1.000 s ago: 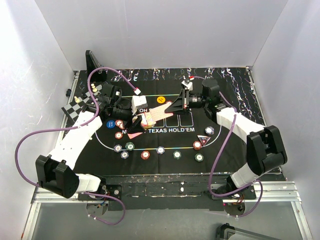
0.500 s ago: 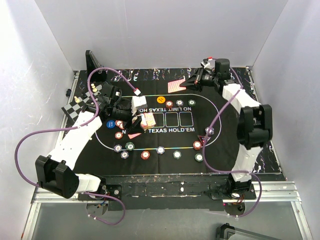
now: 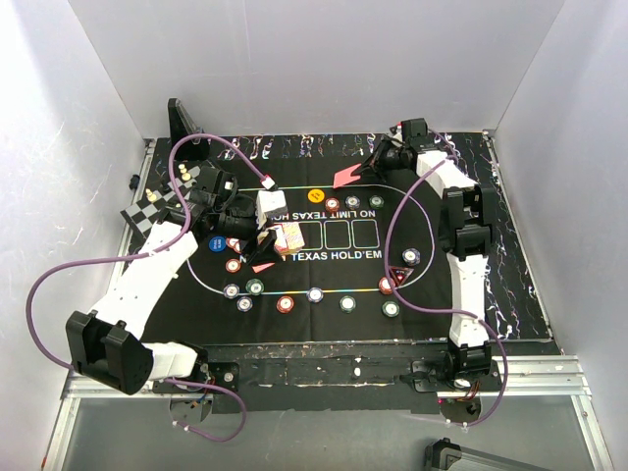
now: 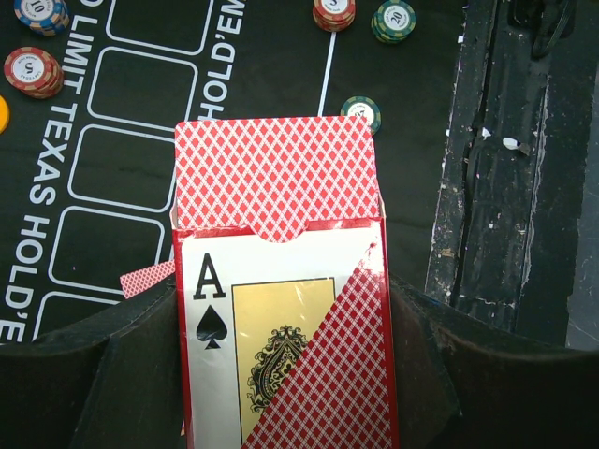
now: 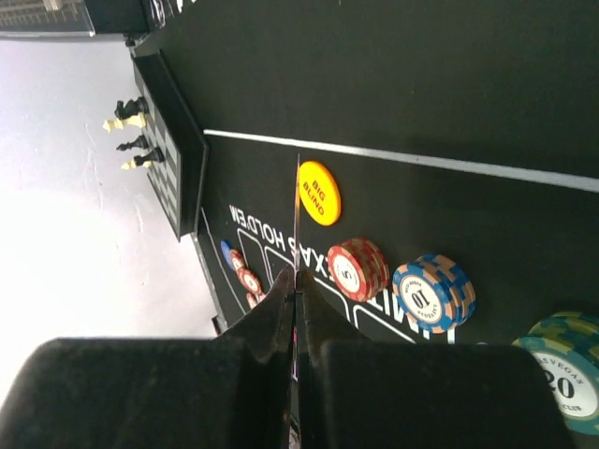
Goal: Distribute texas hold em gaming equipment
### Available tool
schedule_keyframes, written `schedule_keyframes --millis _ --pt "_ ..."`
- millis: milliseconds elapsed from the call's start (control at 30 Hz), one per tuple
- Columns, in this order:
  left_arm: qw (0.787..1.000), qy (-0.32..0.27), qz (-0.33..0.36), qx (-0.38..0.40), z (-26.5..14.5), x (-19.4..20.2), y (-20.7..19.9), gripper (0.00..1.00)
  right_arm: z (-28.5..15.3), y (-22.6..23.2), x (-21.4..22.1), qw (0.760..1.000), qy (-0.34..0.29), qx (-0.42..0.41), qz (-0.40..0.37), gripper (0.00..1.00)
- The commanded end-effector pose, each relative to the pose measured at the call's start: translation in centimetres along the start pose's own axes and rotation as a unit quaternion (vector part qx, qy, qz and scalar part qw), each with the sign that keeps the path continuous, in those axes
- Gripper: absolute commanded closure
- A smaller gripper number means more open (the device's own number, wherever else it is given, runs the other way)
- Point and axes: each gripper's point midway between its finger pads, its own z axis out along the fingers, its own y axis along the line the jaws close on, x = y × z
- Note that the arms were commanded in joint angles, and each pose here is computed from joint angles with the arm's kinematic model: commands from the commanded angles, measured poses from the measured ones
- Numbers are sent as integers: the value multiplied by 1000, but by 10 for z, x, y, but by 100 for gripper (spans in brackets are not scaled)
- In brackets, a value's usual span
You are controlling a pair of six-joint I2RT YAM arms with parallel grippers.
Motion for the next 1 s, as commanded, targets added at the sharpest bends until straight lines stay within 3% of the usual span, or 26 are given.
schedule_keyframes --millis 0,267,367,467,567,733,967 --pt "999 -26 23 0 -10 -13 -10 100 -4 7 -15 999 -25 21 -27 99" --pt "999 -26 22 -1 -9 -11 -9 100 7 -6 -33 998 -50 42 -25 99" --pt "999 -24 20 0 -9 -10 -10 100 13 -14 -34 997 -48 59 -18 84" --pt "999 -25 22 -1 -9 -11 -9 100 13 -20 -36 995 -55 75 -20 60" --pt "1000 -25 19 0 -9 -11 -10 100 8 -23 -38 993 -65 94 -23 43" --pt "999 -28 19 -1 -10 -13 -10 100 -13 -13 -42 987 -91 122 -44 32" --pt "999 -27 20 -4 -9 -10 -10 100 -68 53 -28 983 -130 89 -97 29"
